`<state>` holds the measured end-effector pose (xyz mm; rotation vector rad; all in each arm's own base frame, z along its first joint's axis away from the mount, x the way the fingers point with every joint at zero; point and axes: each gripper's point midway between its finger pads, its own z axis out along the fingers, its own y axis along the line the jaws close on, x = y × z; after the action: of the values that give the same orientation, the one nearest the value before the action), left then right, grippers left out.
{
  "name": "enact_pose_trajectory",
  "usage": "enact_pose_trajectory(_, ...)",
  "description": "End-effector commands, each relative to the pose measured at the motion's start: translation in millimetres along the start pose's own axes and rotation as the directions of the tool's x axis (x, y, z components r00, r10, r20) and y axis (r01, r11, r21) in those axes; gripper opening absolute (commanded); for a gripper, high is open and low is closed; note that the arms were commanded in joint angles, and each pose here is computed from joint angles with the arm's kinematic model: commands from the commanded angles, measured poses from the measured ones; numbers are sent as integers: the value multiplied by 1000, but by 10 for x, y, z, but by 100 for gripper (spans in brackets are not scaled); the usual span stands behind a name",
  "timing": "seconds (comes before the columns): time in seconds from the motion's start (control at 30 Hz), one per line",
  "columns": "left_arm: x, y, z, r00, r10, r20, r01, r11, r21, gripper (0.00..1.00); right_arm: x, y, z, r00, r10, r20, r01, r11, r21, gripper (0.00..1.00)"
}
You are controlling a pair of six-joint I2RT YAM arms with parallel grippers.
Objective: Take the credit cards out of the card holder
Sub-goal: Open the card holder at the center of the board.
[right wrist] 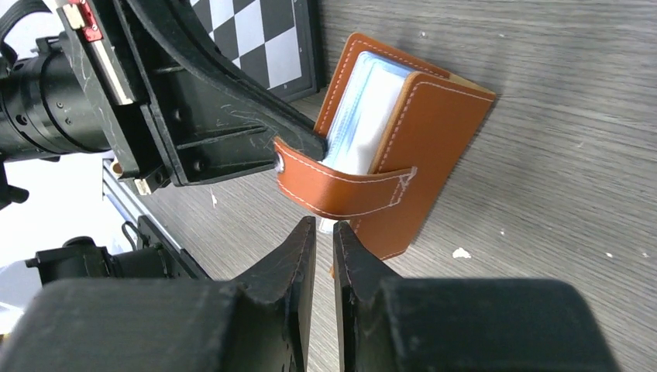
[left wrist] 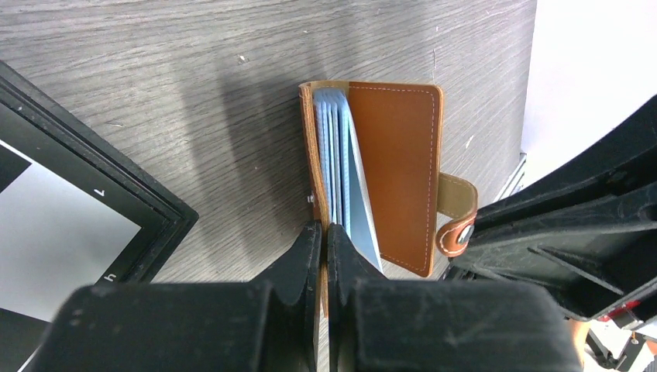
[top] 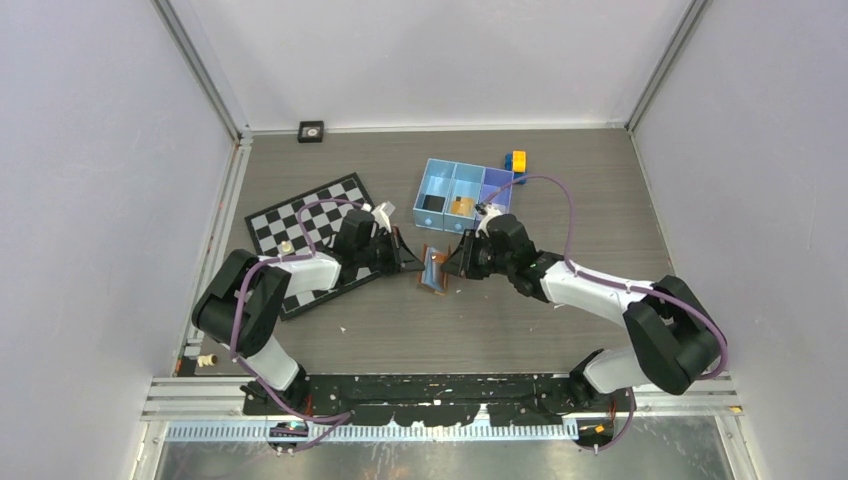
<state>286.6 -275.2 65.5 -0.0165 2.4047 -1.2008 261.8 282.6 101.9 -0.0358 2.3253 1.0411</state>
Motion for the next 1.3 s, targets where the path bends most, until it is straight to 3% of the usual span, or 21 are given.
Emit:
enact_pose_trajectory(0.0, -187, -235, -54, 997, 62, 54, -64, 997, 50, 0, -243, 191, -1, 995, -66, 68, 66, 998, -4, 20)
enact_pose_trajectory(0.1, -195, -240, -65, 996, 64, 60, -67, 997, 48, 0, -315, 31, -78, 992, -72, 102, 61, 993, 104, 21)
enact_pose_trajectory(0.2, -201, -251, -79, 996, 67, 63, -70, 996, 48, 0, -392, 30, -214, 984, -87, 156, 68, 990, 123, 22)
enact_pose_trajectory(0.47, -202, -272, -98, 995, 69, 66, -72, 996, 50, 0, -404, 614, -491, 958, -192, 214, 206, 977, -46, 23)
enact_pose_trajectory(0.57, -208, -278, -107, 995, 69, 70, -72, 996, 50, 0, -430, 724, -547, 949, -208, 235, 231, 970, -74, 16)
enact_pose_trajectory(0.67, -207, -285, -114, 995, 69, 71, -73, 996, 48, 0, -447, 761, -477, 952, -207, 225, 230, 970, -80, 1)
enact_pose_trajectory(0.87, -196, -273, -109, 995, 68, 70, -71, 997, 41, 0, -583, 785, -261, 970, -160, 183, 166, 986, -19, 0)
enact_pose_trajectory(1.27, -193, -275, -112, 995, 74, 71, -77, 997, 32, 0, -300, 261, 124, 985, -145, 93, 135, 984, 115, 1)
